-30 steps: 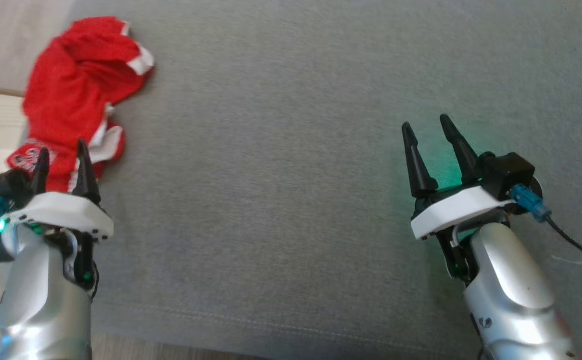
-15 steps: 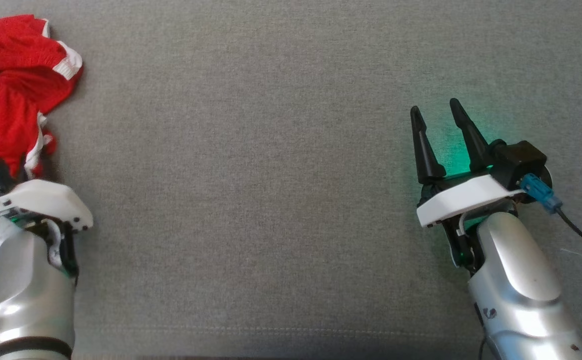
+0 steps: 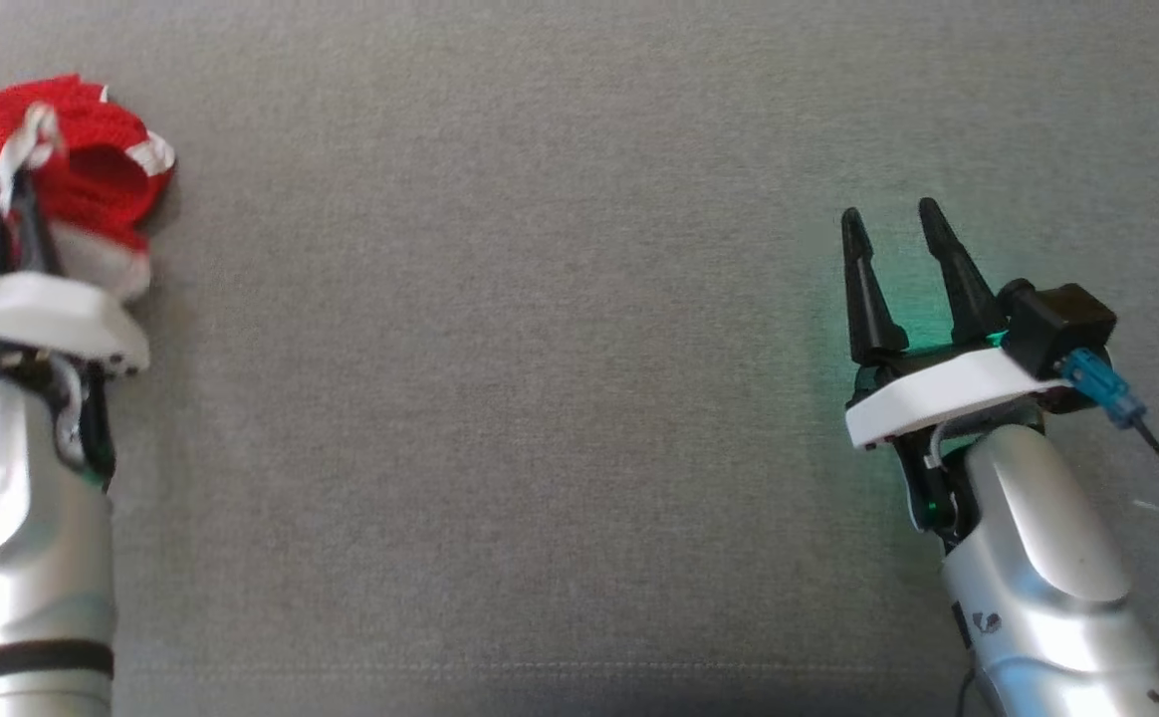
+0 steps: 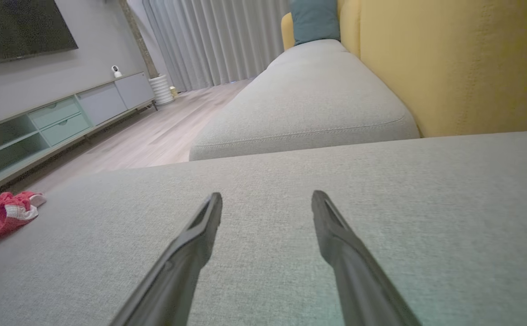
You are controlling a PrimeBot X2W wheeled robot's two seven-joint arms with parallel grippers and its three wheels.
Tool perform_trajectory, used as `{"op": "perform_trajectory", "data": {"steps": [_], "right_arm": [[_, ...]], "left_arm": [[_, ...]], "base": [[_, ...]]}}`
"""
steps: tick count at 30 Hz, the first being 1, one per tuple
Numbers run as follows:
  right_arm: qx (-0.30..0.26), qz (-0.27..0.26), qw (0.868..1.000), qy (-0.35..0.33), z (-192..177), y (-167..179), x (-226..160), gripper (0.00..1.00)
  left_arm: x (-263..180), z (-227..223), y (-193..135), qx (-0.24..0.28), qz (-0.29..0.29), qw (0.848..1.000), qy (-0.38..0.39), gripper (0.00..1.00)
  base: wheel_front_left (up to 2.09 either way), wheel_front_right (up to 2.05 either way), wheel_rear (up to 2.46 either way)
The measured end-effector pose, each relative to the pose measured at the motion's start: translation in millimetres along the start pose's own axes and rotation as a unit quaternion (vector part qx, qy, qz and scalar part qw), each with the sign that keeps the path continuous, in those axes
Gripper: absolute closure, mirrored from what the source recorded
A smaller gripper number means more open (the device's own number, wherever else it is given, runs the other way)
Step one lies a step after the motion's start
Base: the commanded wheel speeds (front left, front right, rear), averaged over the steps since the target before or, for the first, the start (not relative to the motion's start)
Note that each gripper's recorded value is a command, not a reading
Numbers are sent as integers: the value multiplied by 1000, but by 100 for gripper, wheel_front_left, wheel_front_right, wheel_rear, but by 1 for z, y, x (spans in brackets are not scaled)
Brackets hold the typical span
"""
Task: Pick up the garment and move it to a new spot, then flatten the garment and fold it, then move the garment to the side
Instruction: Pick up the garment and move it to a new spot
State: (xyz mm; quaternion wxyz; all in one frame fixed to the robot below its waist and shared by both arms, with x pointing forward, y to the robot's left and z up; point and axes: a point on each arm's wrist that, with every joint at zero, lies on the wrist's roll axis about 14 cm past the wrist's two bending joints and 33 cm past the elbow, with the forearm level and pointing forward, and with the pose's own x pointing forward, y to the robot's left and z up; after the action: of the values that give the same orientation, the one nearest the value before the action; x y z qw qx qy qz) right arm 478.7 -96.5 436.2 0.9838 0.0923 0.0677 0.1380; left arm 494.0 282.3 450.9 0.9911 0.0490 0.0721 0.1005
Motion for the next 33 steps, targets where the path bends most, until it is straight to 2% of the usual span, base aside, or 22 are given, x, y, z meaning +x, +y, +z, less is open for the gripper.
{"op": "perform_trajectory", "data": {"steps": [4,7,12,16,23,26,27,30,33], "right_arm": [[5,-16,1000,-11,10,-10,-7,0],[9,-32,999,-17,15,-20,-14,0],[12,-58,998,-24,21,-37,-29,0],[15,-86,996,-30,26,-56,-43,0],[19,-140,989,-39,33,-89,-73,0],[18,-163,986,-42,35,-103,-86,0],[17,-178,983,-43,36,-111,-94,0],[17,-195,980,-47,38,-121,-104,0],[19,-202,978,-49,39,-125,-106,0]], "left_arm": [[10,44,-35,-2,-47,997,-62,100],[14,71,-77,-8,-98,990,-99,100],[4,87,-160,-30,-197,973,-120,100],[-9,97,-223,-42,-277,951,-131,100],[-57,106,-330,-61,-426,892,-139,100],[-90,118,-369,-99,-485,857,-143,100],[-111,130,-391,-115,-518,834,-153,100],[-139,149,-413,-133,-556,803,-169,100],[-155,158,-422,-140,-576,786,-176,100]], "base": [[0,0,0],[0,0,0],[0,0,0],[0,0,0],[0,0,0],[0,0,0],[0,0,0],[0,0,0],[0,0,0]]}}
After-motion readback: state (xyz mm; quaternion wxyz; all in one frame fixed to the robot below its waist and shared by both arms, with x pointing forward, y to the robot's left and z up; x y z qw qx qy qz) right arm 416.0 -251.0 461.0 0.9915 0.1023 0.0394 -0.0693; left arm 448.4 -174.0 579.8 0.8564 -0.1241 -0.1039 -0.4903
